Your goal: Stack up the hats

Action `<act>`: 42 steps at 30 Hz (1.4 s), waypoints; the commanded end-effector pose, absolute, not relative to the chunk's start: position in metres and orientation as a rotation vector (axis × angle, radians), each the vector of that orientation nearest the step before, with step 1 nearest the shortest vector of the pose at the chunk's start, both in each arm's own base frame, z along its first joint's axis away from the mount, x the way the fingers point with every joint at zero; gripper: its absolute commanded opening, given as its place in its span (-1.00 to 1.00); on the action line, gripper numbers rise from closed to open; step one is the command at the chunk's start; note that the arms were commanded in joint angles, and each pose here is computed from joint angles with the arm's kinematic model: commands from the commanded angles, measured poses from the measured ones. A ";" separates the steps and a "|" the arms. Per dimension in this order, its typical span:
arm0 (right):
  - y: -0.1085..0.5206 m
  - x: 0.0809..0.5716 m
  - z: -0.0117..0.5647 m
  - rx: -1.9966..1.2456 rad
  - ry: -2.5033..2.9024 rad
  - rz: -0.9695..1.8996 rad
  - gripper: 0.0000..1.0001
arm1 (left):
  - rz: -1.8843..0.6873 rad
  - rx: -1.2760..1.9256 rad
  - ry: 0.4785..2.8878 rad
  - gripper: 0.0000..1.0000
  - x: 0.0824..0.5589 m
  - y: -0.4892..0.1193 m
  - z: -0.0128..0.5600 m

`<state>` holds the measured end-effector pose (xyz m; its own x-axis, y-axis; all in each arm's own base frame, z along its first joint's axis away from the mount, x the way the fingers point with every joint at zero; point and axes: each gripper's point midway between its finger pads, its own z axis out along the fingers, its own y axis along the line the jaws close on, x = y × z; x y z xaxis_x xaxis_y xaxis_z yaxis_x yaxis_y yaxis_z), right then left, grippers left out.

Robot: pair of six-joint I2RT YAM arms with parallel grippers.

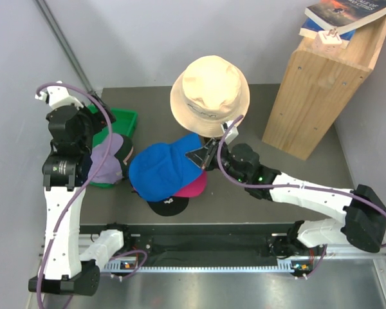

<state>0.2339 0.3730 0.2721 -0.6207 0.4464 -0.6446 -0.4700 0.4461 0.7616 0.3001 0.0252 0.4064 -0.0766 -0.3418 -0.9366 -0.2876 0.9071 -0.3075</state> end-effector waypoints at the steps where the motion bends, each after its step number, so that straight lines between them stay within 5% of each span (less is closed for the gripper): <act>1: 0.345 0.244 0.260 -0.003 1.788 1.166 -1.00 | -0.074 -0.498 1.735 0.98 0.291 0.020 0.384; 14: 0.334 0.246 0.187 -0.066 1.923 0.999 -0.99 | -0.072 -0.571 1.863 0.98 0.270 0.019 0.315; 17: 0.331 0.246 0.184 -0.059 1.941 0.971 -0.52 | 0.014 -0.570 1.911 0.98 0.270 0.028 0.305; 18: 0.328 0.246 0.181 -0.060 1.959 0.951 -0.09 | 0.041 -0.569 1.927 0.98 0.269 0.031 0.301; 19: 0.326 0.246 0.181 -0.057 1.965 0.937 0.08 | 0.062 -0.576 1.943 0.98 0.267 0.034 0.297; 24: 0.310 0.247 0.181 -0.018 1.971 0.872 0.60 | 0.122 -0.611 1.964 0.98 0.265 0.042 0.283; 34: 0.290 0.259 0.160 -0.002 2.069 0.672 0.87 | 0.304 -0.657 2.076 0.98 0.266 0.064 0.239; 42: 0.256 0.274 0.209 0.086 1.948 0.693 0.98 | 0.404 -0.783 2.085 0.97 0.259 0.088 0.207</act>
<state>0.2555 0.2742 0.1533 -0.5822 0.2547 -0.7721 -0.2403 0.8533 0.4627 0.2612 0.0763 0.2133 -0.4830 -0.3672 -0.7949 -0.6132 0.7899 0.0078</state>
